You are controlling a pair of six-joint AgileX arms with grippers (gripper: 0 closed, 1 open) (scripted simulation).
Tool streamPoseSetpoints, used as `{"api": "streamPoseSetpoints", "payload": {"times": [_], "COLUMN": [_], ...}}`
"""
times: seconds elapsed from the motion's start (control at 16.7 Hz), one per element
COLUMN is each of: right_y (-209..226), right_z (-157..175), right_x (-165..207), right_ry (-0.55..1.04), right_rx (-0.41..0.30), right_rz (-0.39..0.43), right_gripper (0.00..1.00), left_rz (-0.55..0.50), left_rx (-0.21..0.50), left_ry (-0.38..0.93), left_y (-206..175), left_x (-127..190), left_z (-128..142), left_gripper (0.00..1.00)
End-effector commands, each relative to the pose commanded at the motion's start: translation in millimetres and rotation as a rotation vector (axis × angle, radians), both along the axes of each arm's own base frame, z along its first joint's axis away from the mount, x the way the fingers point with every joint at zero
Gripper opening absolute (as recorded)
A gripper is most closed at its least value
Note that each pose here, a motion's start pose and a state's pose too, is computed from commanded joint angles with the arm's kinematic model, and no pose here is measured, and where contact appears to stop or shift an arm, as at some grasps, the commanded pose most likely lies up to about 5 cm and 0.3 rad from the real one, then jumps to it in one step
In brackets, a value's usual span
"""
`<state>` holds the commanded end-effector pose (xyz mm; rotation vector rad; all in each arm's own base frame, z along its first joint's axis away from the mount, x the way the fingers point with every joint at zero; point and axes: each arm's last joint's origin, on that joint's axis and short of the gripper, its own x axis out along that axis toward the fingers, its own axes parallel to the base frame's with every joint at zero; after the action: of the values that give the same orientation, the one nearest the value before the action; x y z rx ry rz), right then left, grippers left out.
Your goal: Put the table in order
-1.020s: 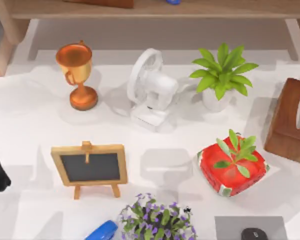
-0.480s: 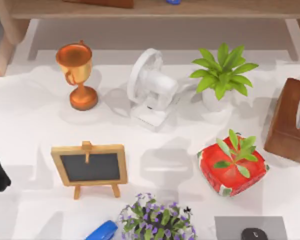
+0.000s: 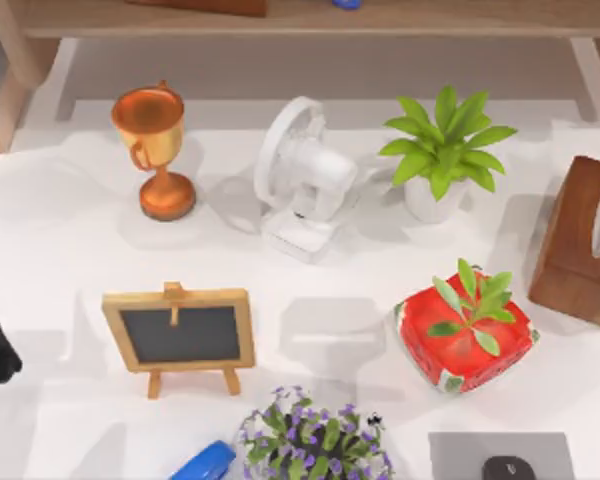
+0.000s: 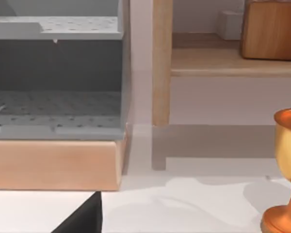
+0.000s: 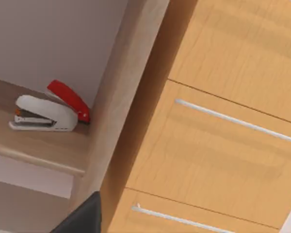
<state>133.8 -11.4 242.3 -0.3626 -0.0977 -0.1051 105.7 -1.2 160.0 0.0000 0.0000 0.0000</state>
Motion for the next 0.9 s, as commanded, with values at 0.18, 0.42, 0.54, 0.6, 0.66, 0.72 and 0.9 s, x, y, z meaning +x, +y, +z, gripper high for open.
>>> {"api": "streamPoseSetpoints", "payload": {"times": [0.18,0.42,0.54,0.6,0.66,0.72,0.9], "right_y": [6.0,9.7,10.2,10.2,10.2,10.2,10.2], "right_z": [-39.8,-77.4,-82.3,-82.3,-82.3,-82.3,-82.3], "right_x": [-21.1,-27.8,-28.1,-28.1,-28.1,-28.1,-28.1], "right_ry": [0.030,0.089,0.098,0.098,0.098,0.098,0.098], "right_rx": [0.189,0.344,0.363,0.363,0.363,0.363,0.363], "right_rz": [0.061,0.101,0.105,0.105,0.105,0.105,0.105], "right_gripper": [1.00,1.00,1.00,1.00,1.00,1.00,1.00], "left_rz": [0.000,0.000,0.000,0.000,0.000,0.000,0.002], "left_rx": [0.000,0.000,0.000,0.000,0.000,0.000,0.000], "left_ry": [0.000,0.000,0.000,0.000,0.000,0.000,0.000], "left_y": [0.0,0.0,0.0,0.0,0.0,0.0,-0.1], "left_x": [0.0,0.0,0.0,0.0,0.0,0.0,0.0], "left_z": [0.0,0.0,0.0,0.0,0.0,0.0,2.6], "left_gripper": [1.00,1.00,1.00,1.00,1.00,1.00,1.00]}}
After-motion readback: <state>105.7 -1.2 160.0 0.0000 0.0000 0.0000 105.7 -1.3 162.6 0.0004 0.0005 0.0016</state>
